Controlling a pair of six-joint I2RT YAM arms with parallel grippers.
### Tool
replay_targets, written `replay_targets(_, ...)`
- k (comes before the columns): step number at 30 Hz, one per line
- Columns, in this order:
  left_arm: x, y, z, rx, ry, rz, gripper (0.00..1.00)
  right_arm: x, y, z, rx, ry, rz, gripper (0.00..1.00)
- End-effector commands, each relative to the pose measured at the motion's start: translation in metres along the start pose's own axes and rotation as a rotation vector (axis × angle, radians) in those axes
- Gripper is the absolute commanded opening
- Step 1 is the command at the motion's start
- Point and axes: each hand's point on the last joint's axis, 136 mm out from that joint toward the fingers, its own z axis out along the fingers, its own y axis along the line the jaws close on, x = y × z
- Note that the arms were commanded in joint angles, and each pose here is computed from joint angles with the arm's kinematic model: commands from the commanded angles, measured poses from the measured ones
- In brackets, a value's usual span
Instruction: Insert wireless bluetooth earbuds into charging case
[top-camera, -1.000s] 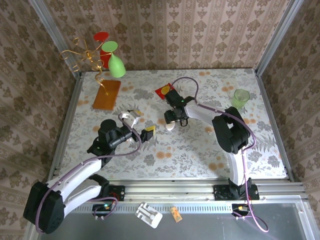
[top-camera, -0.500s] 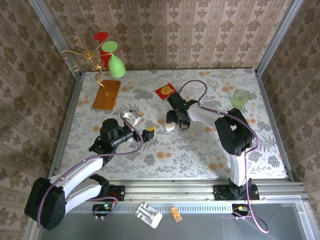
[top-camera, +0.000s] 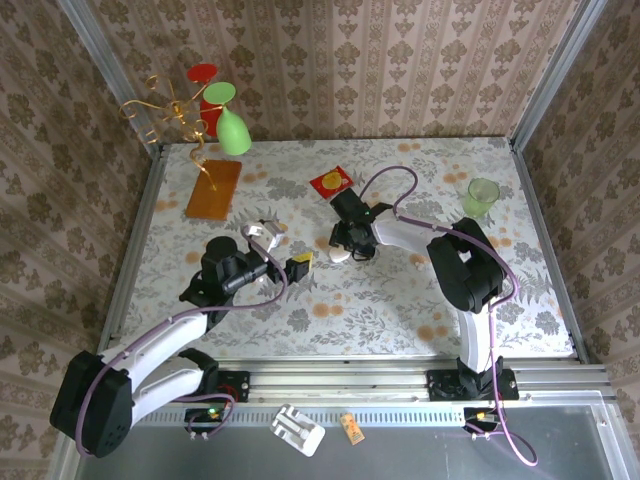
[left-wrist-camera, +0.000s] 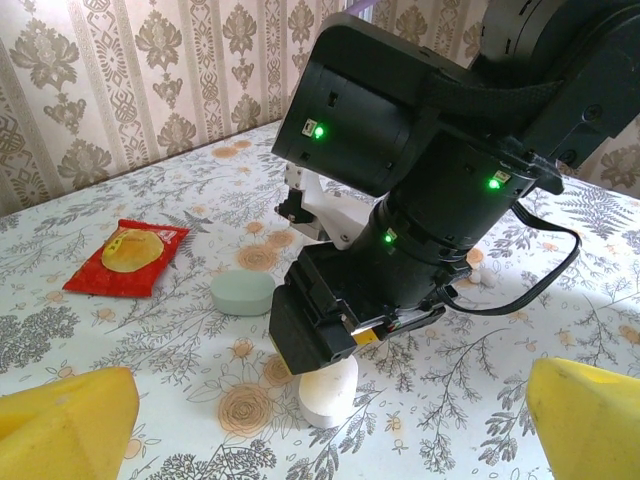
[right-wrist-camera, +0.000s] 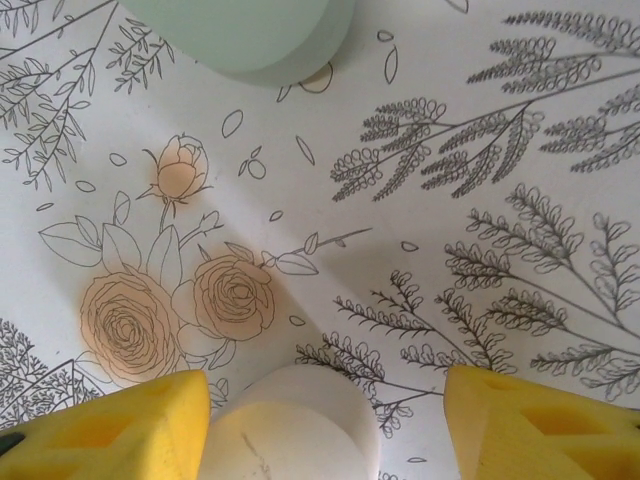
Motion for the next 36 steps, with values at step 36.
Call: replay_targets(36,0.160,-0.014,0.126,0.508,0.710,0.493,0.72,-0.012,-0.128,-0.101,-0.188,-0.187,0.108,0.74)
